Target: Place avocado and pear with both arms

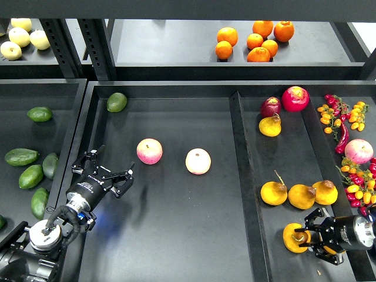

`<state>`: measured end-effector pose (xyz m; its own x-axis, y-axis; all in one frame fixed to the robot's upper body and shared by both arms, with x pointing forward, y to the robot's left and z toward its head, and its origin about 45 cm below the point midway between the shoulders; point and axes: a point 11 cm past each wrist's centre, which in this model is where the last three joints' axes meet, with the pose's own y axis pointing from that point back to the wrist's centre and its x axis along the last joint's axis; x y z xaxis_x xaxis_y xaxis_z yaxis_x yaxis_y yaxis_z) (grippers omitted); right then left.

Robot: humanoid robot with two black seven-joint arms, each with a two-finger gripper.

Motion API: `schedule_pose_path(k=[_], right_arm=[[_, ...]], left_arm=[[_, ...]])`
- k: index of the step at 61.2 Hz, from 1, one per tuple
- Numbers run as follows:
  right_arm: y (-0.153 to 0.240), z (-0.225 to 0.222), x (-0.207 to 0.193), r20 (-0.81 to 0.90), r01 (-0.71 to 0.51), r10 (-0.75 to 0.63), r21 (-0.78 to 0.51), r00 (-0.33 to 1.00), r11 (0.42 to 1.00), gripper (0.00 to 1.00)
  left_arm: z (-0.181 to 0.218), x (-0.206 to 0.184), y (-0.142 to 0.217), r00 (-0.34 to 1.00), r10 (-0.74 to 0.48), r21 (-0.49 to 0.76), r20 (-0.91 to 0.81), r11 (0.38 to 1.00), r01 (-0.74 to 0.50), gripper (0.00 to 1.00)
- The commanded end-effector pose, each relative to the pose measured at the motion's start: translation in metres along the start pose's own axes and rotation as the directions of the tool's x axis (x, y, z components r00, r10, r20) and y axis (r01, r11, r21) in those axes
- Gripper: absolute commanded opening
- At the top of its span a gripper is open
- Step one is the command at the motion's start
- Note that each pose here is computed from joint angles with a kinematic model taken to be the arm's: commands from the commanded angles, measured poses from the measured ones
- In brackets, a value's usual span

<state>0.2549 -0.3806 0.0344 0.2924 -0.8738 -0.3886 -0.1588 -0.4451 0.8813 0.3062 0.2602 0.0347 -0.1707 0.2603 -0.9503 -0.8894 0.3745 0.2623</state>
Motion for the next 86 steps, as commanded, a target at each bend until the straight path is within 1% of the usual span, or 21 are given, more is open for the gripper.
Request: schedule_pose_path(k=[1, 5, 6, 9, 13, 15, 20, 32, 48, 53, 54, 61, 75, 86], right_arm=[[0.000, 0.001, 0.000, 0.001, 0.000, 0.000, -0.002, 1.000, 1.000, 0.59], [0.000, 0.001, 0.001, 0.001, -0.002, 0.002, -0.002, 1.000, 1.000, 0.64], [0.001, 0.001, 0.001, 0.001, -0.002, 0.002, -0.002, 1.000, 1.000, 0.69], [0.002, 0.001, 0.001, 0.001, -0.002, 0.002, 0.000, 1.000, 1.000, 0.74], [0.003, 0.000, 0.001, 0.001, 0.000, 0.000, 0.004, 1.000, 1.000, 0.84], [0.004, -0.001, 0.001, -0.001, 0.000, 0.000, 0.007, 1.000, 1.000, 0.87], [0.008, -0.007, 0.000, -0.007, 0.003, -0.002, 0.020, 1.000, 1.000, 0.90], [0.025, -0.027, 0.001, -0.011, 0.006, -0.005, 0.086, 1.000, 0.996, 0.94], [0.056, -0.066, 0.004, -0.006, 0.002, -0.001, 0.229, 1.000, 0.973, 0.97], [0.067, -0.085, 0.002, -0.002, 0.008, -0.008, 0.298, 1.000, 0.954, 0.97], [0.073, -0.096, 0.001, -0.001, 0.012, -0.012, 0.335, 1.000, 0.942, 0.97], [0.083, -0.118, -0.002, 0.004, 0.024, -0.028, 0.405, 1.000, 0.914, 0.97], [0.080, -0.144, -0.021, 0.016, 0.093, -0.117, 0.507, 0.993, 0.857, 0.96], [0.082, -0.153, -0.027, 0.023, 0.115, -0.153, 0.550, 0.988, 0.827, 0.96]], left_arm=[[0.000, 0.001, 0.000, 1.000, 0.003, 0.000, -0.001, 1.000, -0.003, 0.99], [0.000, 0.000, 0.000, 1.000, 0.001, 0.000, 0.000, 1.000, -0.001, 0.99], [0.000, 0.000, 0.000, 1.000, 0.001, 0.000, 0.000, 1.000, -0.001, 0.99], [0.000, 0.000, 0.000, 1.000, 0.000, 0.000, 0.000, 1.000, 0.000, 0.99], [0.000, 0.000, 0.000, 1.000, 0.000, 0.000, 0.000, 1.000, 0.000, 0.99], [0.000, 0.000, 0.000, 1.000, 0.000, 0.000, 0.000, 1.000, 0.000, 0.99], [0.000, 0.000, 0.000, 1.000, 0.000, -0.001, -0.001, 1.000, 0.000, 0.99], [0.000, 0.001, 0.000, 1.000, 0.003, -0.002, -0.001, 1.000, -0.003, 0.99], [0.001, 0.000, 0.000, 1.000, 0.001, -0.003, -0.001, 1.000, -0.001, 0.99], [0.001, 0.000, 0.000, 1.000, 0.000, -0.005, -0.003, 1.000, 0.000, 0.99], [0.001, 0.000, 0.000, 1.000, -0.001, -0.005, -0.003, 1.000, 0.001, 0.99], [0.002, -0.003, -0.001, 1.000, -0.008, -0.005, 0.000, 1.000, 0.008, 0.99], [0.003, -0.019, -0.007, 0.998, -0.054, -0.006, 0.012, 0.999, 0.054, 0.99], [0.004, -0.022, -0.008, 0.998, -0.063, -0.007, 0.014, 0.998, 0.063, 0.99]])
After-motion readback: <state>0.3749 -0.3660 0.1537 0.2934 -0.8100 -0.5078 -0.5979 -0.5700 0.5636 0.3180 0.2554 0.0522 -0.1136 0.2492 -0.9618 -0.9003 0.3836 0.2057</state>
